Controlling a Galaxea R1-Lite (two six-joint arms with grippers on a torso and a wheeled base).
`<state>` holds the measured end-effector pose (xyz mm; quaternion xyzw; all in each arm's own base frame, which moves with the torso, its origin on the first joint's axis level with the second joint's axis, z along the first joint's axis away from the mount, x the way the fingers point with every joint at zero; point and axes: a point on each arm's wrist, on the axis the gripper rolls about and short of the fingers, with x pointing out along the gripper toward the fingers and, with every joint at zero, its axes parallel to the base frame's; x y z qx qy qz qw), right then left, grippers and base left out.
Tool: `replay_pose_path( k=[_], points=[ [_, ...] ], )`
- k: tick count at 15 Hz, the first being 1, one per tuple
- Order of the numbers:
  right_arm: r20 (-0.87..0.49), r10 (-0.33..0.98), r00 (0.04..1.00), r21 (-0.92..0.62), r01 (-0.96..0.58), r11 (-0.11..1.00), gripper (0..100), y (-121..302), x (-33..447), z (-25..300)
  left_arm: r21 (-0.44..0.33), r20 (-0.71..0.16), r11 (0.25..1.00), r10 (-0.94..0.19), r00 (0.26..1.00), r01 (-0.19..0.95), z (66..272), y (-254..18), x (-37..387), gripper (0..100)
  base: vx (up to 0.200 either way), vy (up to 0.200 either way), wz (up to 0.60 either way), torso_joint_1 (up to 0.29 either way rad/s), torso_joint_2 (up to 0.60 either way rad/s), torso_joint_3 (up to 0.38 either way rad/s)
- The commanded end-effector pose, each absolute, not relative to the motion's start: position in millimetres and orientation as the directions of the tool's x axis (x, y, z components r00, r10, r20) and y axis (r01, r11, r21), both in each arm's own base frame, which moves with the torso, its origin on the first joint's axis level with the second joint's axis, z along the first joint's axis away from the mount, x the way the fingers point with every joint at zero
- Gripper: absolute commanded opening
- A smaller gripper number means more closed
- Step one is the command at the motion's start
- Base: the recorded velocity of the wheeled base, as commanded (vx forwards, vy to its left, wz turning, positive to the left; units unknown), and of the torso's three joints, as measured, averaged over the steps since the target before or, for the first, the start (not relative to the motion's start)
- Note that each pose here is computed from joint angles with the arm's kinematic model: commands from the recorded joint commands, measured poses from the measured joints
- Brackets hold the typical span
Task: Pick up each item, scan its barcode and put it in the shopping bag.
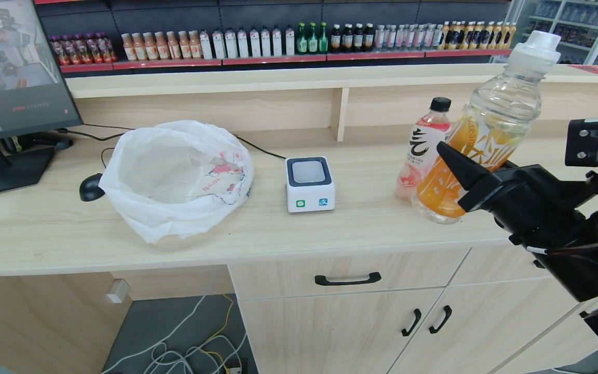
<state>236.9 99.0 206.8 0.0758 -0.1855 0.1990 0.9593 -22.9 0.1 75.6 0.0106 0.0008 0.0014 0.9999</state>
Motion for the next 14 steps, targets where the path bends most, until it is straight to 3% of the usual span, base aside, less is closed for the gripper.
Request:
replay_pose_path(
  k=[1, 6, 14],
  points=[
    [0.404, 0.33, 0.853, 0.063, -0.386, 0.92, 0, 92, 237, 211, 0.021, -0.002, 1.0, 0.003, 1.0, -0.003, 76, 0, -23, 100, 0.0, 0.0, 0.0, 0.0, 0.0, 0.0],
    [0.394, 0.327, 0.859, 0.066, -0.381, 0.922, 0, 92, 241, 208, 0.018, -0.002, 1.0, 0.005, 1.0, -0.005, 76, 0, -23, 100, 0.0, 0.0, 0.0, 0.0, 0.0, 0.0],
    [0.383, 0.328, 0.864, 0.071, -0.382, 0.922, 0, 95, 247, 205, -0.011, -0.002, 1.0, 0.005, 1.0, -0.005, 75, 0, -23, 100, 0.0, 0.2, 0.0, 0.005, 0.0, 0.001]
  ],
)
